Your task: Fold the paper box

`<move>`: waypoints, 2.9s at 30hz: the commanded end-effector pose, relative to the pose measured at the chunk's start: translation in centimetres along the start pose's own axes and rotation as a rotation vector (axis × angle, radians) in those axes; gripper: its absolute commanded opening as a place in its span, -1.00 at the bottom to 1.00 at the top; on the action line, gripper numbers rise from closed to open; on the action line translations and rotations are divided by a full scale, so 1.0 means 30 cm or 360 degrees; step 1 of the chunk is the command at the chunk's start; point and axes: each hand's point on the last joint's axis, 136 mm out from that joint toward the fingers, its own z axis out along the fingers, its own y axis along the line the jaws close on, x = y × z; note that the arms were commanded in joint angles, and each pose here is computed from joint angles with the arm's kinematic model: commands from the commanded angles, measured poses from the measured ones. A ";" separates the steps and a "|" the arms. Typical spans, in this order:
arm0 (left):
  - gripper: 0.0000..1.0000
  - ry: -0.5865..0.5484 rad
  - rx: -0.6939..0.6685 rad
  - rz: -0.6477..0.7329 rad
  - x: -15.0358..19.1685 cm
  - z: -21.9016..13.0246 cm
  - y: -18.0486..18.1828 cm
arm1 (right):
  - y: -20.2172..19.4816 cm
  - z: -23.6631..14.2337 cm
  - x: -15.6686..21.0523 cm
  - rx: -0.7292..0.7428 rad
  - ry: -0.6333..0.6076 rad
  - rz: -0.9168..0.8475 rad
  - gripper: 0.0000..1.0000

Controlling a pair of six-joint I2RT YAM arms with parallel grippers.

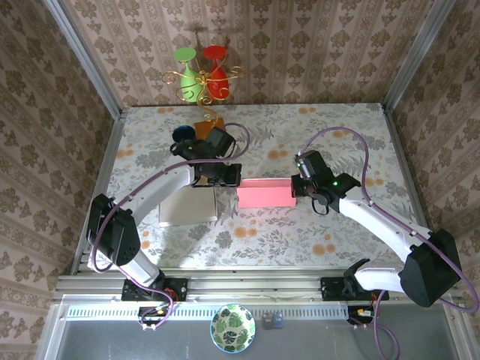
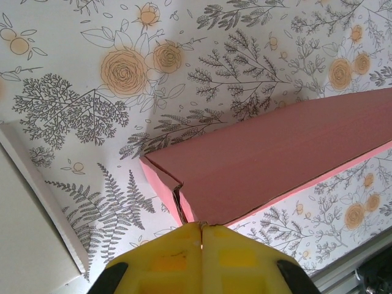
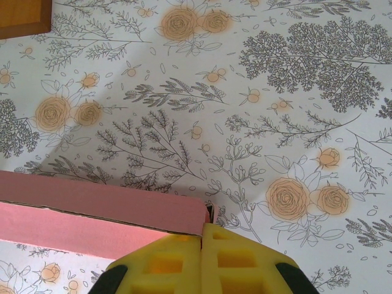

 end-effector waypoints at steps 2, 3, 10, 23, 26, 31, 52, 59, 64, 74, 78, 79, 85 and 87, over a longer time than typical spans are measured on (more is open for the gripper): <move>-1.00 0.0035 0.0016 0.0047 0.036 0.020 0.011 | -0.006 0.029 0.089 0.0017 0.0160 -0.0039 -1.00; -1.00 0.0035 0.0012 0.0050 0.041 0.022 0.014 | -0.007 0.031 0.092 0.0019 0.0161 -0.0043 -1.00; -1.00 0.0038 -0.0023 0.0092 0.062 0.028 0.025 | -0.008 0.032 0.096 0.0016 0.0157 -0.0061 -1.00; -1.00 0.0029 -0.0098 0.0155 0.081 0.032 0.032 | 0.006 -0.078 0.063 -0.0099 0.0152 0.0363 -0.24; -1.00 0.0030 -0.0102 0.0166 0.084 0.035 0.027 | -0.008 -0.124 0.052 -0.0180 0.0149 0.0852 0.03; -1.00 0.0031 -0.0106 0.0180 0.084 0.038 0.018 | -0.006 -0.154 -0.010 -0.0444 0.0061 0.1676 0.32; -1.00 0.0026 -0.0108 0.0182 0.079 0.037 0.009 | -0.005 0.011 0.057 -0.0588 0.0257 0.2270 -0.05; -1.00 0.0011 -0.0099 0.0162 0.074 0.033 0.004 | -0.031 0.051 0.124 -0.0483 0.0309 0.2229 -0.28; -0.71 -0.0052 -0.0050 0.0118 0.053 -0.008 -0.022 | -0.049 0.071 0.192 -0.0362 0.0399 0.2195 -0.31; -0.22 -0.0153 0.0139 -0.0227 0.006 -0.094 -0.013 | -0.060 0.072 0.235 -0.0251 0.0480 0.2163 -0.34; -0.13 -0.0136 0.0190 -0.0310 -0.003 -0.072 -0.006 | -0.059 0.070 0.232 -0.0253 0.0479 0.2162 -0.35; -0.12 -0.0126 0.0191 -0.0323 -0.003 -0.063 -0.002 | -0.059 0.069 0.230 -0.0256 0.0477 0.2163 -0.35; -0.13 -0.0084 0.0215 -0.0355 -0.008 -0.019 -0.005 | -0.057 0.067 0.222 -0.0268 0.0467 0.2158 -0.36; -0.14 -0.0073 0.0210 -0.0357 -0.002 -0.008 -0.001 | -0.057 0.066 0.220 -0.0270 0.0465 0.2158 -0.36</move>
